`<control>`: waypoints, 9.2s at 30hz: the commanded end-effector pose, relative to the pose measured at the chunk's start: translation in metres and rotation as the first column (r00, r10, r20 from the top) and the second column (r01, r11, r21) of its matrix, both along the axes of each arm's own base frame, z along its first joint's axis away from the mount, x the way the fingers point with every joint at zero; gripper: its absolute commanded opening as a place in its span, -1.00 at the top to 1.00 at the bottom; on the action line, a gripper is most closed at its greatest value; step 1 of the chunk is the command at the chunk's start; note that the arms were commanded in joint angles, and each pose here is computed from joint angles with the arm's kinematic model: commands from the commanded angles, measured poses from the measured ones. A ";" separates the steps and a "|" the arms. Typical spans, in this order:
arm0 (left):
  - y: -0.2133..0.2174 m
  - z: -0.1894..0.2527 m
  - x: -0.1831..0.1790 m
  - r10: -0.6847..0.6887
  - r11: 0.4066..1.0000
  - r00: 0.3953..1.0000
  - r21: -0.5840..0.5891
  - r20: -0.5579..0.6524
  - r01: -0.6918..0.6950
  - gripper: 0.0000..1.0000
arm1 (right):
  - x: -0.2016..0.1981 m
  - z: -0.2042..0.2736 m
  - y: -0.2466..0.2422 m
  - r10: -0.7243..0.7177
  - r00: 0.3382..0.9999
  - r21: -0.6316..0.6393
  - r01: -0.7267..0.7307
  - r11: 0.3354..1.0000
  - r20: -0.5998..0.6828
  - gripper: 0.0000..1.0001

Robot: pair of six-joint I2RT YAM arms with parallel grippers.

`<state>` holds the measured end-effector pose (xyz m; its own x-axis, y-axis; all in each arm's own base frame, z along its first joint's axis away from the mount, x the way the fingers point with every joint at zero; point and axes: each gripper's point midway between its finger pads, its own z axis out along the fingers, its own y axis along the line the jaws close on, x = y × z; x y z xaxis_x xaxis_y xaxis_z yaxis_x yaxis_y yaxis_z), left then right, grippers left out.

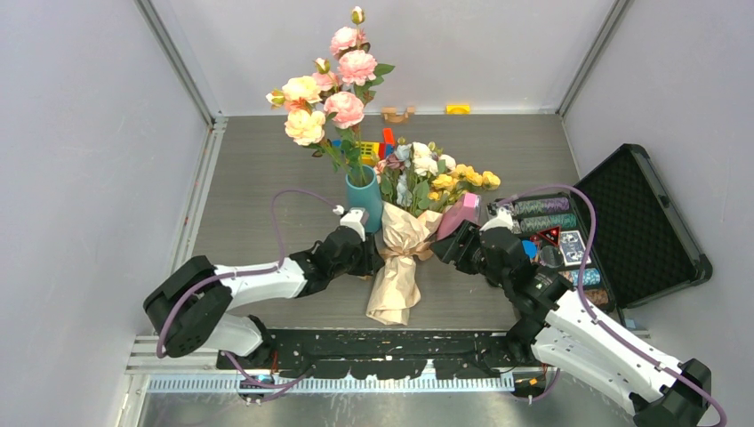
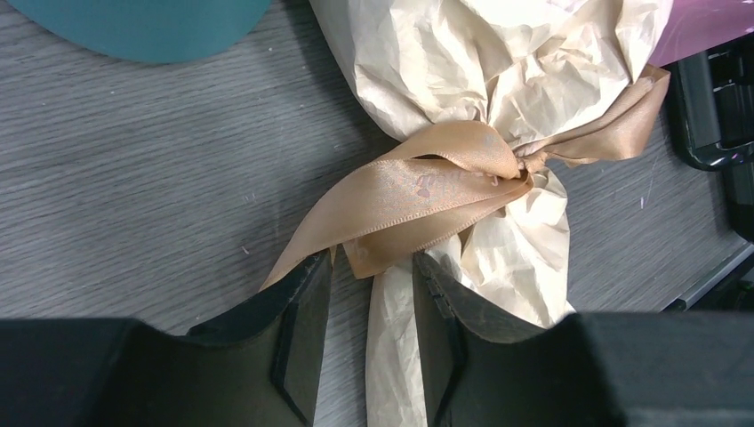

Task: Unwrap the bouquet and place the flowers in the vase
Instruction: Untie the ribbon from the wrapping paper.

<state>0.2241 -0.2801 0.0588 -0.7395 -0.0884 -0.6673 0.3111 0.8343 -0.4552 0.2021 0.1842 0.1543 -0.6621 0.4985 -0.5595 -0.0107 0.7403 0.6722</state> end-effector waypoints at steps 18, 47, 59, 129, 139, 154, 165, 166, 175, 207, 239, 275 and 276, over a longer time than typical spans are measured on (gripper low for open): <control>-0.021 0.026 0.020 -0.045 0.999 0.993 -0.019 0.109 0.047 0.63 | 0.005 0.010 0.007 0.014 0.999 0.032 -0.015 0.999 0.037 -0.18; -0.029 0.103 -0.003 -0.410 0.905 0.902 0.182 0.139 0.383 0.89 | 0.003 0.002 0.006 0.024 0.999 0.010 -0.025 1.000 0.027 -0.18; -0.038 0.102 -0.017 -0.428 0.903 0.895 0.107 0.126 0.416 0.23 | -0.002 -0.003 0.002 0.020 1.000 0.017 -0.021 1.000 0.021 -0.18; -0.013 0.079 -0.007 -0.494 0.837 0.869 0.284 0.027 0.467 1.00 | -0.005 0.010 0.001 0.055 0.998 -0.014 -0.054 0.998 0.036 -0.10; -0.014 0.084 -0.013 -0.533 0.751 0.825 0.343 -0.188 0.564 1.00 | 0.003 0.007 0.013 0.041 0.996 0.083 -0.047 0.995 0.074 -0.10; -0.001 0.075 -0.002 -0.576 0.695 0.808 0.444 -0.127 0.566 1.00 | 0.018 -0.053 0.011 0.013 0.997 -0.002 -0.013 1.000 0.075 -0.03; 0.005 0.074 0.003 -0.548 0.696 0.826 0.478 -0.128 0.536 1.00 | 0.024 -0.084 0.025 0.043 0.999 -0.049 -0.041 0.998 0.029 0.00; 0.005 0.074 0.003 -0.548 0.696 0.826 0.477 -0.130 0.536 1.00 | 0.025 -0.084 0.026 0.047 0.998 -0.049 -0.046 0.998 0.029 0.01; 0.004 0.071 0.002 -0.546 0.695 0.825 0.473 -0.143 0.542 1.00 | 0.031 -0.094 0.037 0.066 0.998 -0.060 -0.066 0.996 0.011 0.07; 0.000 0.074 0.002 -0.558 0.708 0.824 0.459 -0.103 0.537 1.00 | 0.047 -0.114 0.035 0.098 0.995 -0.215 -0.088 0.973 0.036 0.97; 0.011 0.067 0.014 -0.502 0.704 0.858 0.524 -0.109 0.479 1.00 | 0.039 -0.107 0.028 0.159 0.985 -0.299 -0.133 0.945 0.064 0.25; 0.008 0.063 0.012 -0.505 0.699 0.853 0.516 -0.135 0.495 1.00 | 0.055 -0.111 0.040 0.284 0.955 -0.211 -0.261 0.942 0.083 0.08; 0.008 0.062 0.012 -0.505 0.698 0.852 0.516 -0.137 0.496 1.00 | 0.056 -0.113 0.041 0.283 0.956 -0.214 -0.261 0.941 0.080 0.08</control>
